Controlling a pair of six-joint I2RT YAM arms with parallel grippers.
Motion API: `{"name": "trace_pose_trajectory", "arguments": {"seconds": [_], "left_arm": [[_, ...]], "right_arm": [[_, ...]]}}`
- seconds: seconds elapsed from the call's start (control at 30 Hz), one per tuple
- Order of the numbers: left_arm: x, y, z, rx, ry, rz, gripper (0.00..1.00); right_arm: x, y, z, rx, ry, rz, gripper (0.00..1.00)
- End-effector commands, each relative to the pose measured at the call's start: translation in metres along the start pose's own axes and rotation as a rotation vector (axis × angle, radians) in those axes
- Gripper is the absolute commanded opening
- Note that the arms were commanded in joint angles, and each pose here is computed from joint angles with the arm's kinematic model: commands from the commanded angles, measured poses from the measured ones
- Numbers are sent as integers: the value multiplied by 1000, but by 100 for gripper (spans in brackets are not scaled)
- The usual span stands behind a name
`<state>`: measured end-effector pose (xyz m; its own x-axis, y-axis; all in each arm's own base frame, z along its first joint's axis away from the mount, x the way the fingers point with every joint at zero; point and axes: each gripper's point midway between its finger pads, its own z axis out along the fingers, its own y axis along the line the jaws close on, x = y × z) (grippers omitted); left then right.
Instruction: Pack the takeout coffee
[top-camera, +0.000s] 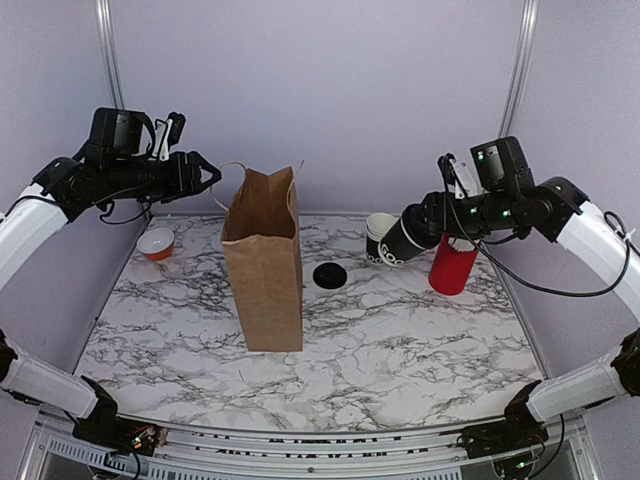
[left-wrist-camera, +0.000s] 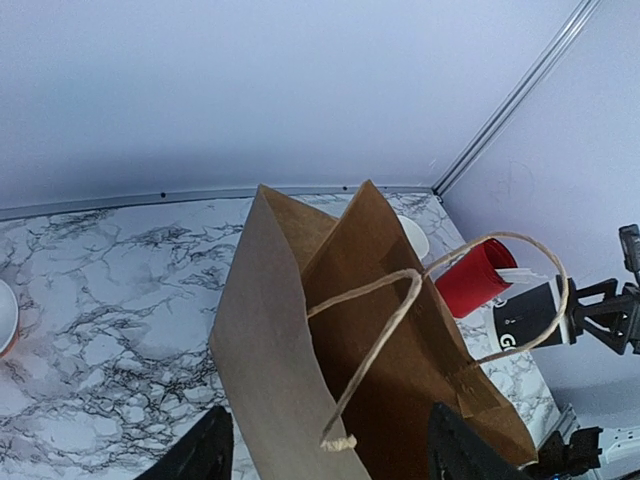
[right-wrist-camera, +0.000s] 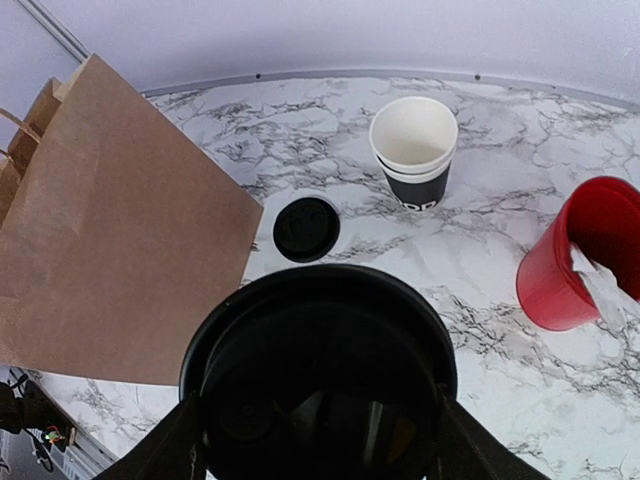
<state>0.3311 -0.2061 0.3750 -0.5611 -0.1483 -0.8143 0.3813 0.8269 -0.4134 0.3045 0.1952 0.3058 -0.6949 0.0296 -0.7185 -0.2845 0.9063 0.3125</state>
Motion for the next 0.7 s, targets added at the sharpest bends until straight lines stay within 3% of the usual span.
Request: {"name": "trace_pose_trajectory", "arguments": {"seconds": [0.0, 0.13, 0.3, 0.37, 0.67], "left_arm": [[3, 7, 17, -69, 59, 49, 62], [-1, 1, 30, -44, 80, 53, 53], [-14, 0, 32, -62, 50, 57, 11], [-25, 0, 28, -72, 21, 70, 0], [-79, -16, -7, -24, -71, 193, 0]], "right_arm": [[-28, 25, -10, -89, -75, -28, 69], [-41, 36, -13, -129, -109, -33, 69], [-53, 48, -18, -182, -144, -32, 69], [-60, 54, -21, -210, -164, -31, 70], [-91, 85, -35, -347, -250, -36, 71]]}}
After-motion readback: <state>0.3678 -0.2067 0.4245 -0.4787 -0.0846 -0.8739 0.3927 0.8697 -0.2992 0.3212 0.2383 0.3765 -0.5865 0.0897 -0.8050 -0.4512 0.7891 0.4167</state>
